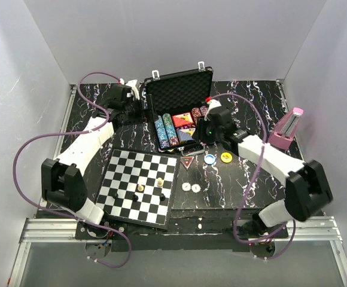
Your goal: Pack up texas hold em set
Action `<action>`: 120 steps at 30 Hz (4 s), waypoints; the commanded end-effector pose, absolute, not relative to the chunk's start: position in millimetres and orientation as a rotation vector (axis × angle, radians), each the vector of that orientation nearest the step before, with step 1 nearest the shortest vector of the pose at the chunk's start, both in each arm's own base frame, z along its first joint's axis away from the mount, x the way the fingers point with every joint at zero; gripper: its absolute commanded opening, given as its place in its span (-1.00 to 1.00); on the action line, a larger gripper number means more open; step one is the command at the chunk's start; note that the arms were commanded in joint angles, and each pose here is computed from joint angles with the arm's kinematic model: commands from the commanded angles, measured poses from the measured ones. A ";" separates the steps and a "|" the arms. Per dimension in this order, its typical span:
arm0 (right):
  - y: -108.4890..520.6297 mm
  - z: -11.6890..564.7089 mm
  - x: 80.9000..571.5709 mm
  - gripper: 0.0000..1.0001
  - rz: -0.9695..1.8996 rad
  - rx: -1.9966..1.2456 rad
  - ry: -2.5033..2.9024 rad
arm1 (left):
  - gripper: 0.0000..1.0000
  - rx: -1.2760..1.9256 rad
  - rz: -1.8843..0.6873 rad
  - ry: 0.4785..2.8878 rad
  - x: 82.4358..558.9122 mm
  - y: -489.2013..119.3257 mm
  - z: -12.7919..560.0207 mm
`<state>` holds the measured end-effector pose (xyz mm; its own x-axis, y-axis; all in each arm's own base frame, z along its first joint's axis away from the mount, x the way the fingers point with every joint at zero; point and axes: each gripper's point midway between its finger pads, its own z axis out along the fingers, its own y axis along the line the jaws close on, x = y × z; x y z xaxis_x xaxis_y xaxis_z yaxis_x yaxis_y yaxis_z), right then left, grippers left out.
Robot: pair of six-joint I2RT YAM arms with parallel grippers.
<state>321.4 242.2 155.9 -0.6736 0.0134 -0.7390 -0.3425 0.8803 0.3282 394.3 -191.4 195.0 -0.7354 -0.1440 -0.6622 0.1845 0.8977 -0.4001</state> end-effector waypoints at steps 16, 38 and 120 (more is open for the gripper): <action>336.2 109.5 384.6 -0.26 0.615 -0.375 2.394 | 0.96 0.107 -0.331 2.183 391.9 -143.4 214.9; 344.0 123.5 383.2 0.09 0.636 -0.476 2.361 | 0.96 0.092 -0.303 2.143 387.9 -135.5 225.2; 138.9 97.7 328.2 0.22 0.087 0.034 2.586 | 0.97 0.072 -0.366 2.064 374.7 -140.3 235.9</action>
<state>310.1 172.3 79.8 -0.8739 -0.0317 -0.4851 -0.0668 0.9962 0.0554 379.9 -132.3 224.4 -0.5263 -0.0759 -0.8469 0.1712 0.9661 -0.1930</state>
